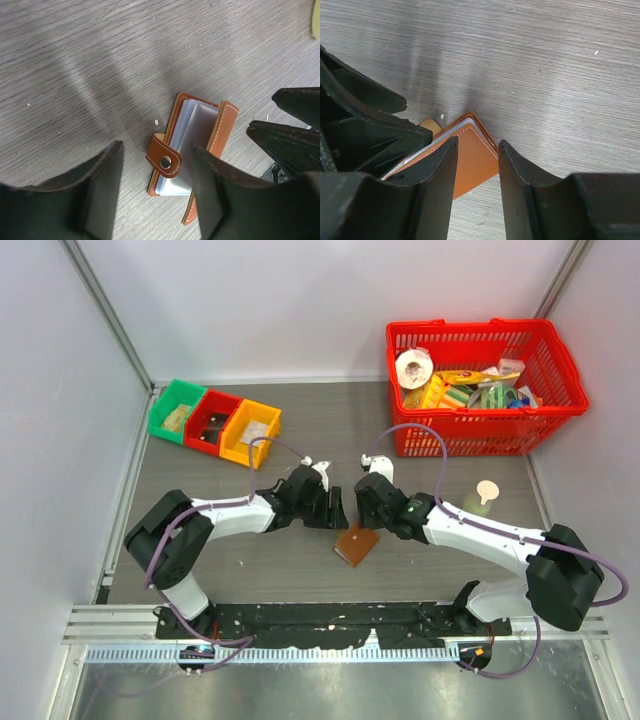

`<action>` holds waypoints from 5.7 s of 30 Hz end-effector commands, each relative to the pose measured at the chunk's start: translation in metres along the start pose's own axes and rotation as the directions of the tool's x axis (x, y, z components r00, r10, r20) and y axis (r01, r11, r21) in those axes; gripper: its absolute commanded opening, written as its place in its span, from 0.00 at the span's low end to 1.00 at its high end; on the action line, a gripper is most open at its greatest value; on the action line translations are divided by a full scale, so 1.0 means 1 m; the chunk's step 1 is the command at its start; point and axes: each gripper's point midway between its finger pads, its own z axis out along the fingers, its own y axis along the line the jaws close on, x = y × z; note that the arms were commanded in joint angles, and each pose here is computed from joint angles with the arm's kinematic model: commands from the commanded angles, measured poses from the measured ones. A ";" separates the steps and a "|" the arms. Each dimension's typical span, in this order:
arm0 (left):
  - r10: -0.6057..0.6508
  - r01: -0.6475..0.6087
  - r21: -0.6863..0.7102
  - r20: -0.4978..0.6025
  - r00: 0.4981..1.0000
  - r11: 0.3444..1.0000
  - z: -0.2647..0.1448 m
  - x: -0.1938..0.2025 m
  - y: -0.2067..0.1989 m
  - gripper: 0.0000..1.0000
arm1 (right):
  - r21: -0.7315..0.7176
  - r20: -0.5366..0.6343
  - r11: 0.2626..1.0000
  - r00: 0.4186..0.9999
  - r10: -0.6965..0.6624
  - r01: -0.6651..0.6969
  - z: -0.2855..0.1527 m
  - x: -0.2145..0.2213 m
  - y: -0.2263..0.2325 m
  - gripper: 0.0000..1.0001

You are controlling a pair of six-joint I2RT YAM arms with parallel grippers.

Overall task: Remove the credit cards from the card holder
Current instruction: Open the card holder at the center of the board, then remove the credit card from the card holder.

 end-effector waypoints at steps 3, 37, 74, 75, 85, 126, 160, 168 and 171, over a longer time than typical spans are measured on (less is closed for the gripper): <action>0.087 -0.086 0.032 -0.020 0.996 0.996 0.002 -0.003 -0.010 0.44 | -0.014 0.074 0.999 0.996 0.049 -0.049 -0.007 -0.020 0.002 0.43; -0.049 0.093 -0.123 0.322 0.946 0.988 -0.095 -0.041 0.006 0.00 | -0.019 -0.041 0.999 0.998 0.042 -0.043 0.028 -0.023 0.041 0.74; -0.021 0.078 -0.174 0.311 0.950 0.982 -0.112 -0.040 0.010 0.00 | -0.386 0.119 0.922 0.989 0.083 -0.031 -0.023 -0.067 0.077 0.37; -0.023 0.080 -0.173 0.309 0.951 0.982 -0.112 -0.040 0.009 0.00 | -0.401 0.113 0.915 0.990 0.084 -0.032 -0.022 -0.066 0.081 0.35; -0.024 0.090 -0.198 0.312 0.950 0.976 -0.114 -0.036 0.016 0.00 | -0.408 -0.009 0.911 0.998 0.060 -0.058 0.023 -0.020 0.083 0.25; -0.188 0.256 -0.164 0.345 0.919 0.953 -0.092 -0.016 0.037 0.35 | -0.381 -0.111 0.914 0.988 0.105 -0.140 0.053 0.021 0.052 0.25; -0.228 0.297 -0.244 0.274 0.934 0.923 -0.054 0.003 0.057 0.43 | -0.371 -0.118 0.917 0.987 0.109 -0.145 0.055 0.027 0.049 0.26; -0.225 0.299 -0.267 0.275 0.935 0.916 -0.055 0.004 0.062 0.49 | -0.370 -0.122 0.917 0.986 0.110 -0.149 0.057 0.029 0.049 0.25; -0.231 0.296 -0.228 0.274 0.934 0.928 -0.054 0.000 0.053 0.44 | -0.372 -0.124 0.916 0.986 0.110 -0.149 0.057 0.029 0.050 0.26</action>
